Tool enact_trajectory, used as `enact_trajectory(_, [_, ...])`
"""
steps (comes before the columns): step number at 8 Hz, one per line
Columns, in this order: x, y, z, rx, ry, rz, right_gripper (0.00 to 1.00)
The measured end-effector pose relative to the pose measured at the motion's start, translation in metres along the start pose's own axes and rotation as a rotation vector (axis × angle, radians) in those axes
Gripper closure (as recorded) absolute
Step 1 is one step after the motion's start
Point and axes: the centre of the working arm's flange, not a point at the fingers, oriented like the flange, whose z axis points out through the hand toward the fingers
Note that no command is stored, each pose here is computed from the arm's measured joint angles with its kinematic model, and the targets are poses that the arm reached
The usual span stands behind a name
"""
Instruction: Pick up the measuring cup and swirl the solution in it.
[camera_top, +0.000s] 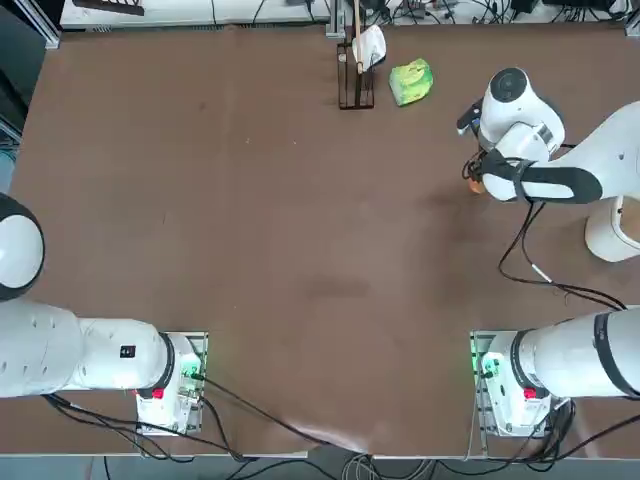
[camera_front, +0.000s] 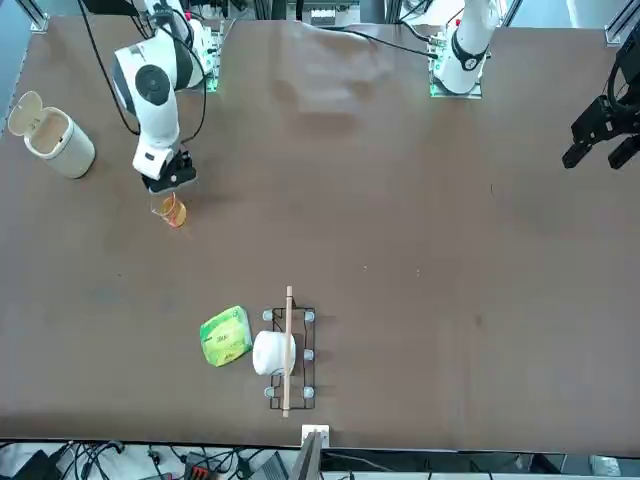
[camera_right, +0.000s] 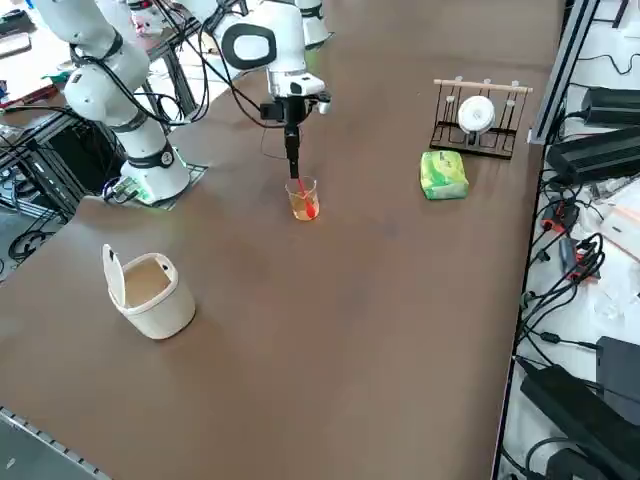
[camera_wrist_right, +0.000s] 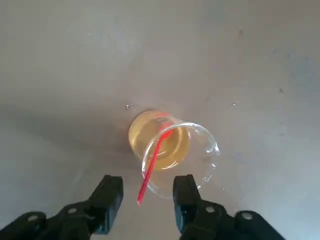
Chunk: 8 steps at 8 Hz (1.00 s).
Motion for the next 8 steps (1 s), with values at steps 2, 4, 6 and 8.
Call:
enact_trajectory(2, [-0.0001,-0.0011,0.0035,0.002,-0.007,-0.002,0.40])
enact_trajectory(4, [-0.0008,0.0007,0.0058,0.001,-0.012,-0.001,0.43])
enact_trajectory(6, [-0.0017,0.0030,0.0089,0.001,-0.018,0.002,0.45])
enact_trajectory(8, [-0.0019,0.0028,0.0105,0.002,-0.022,0.001,0.47])
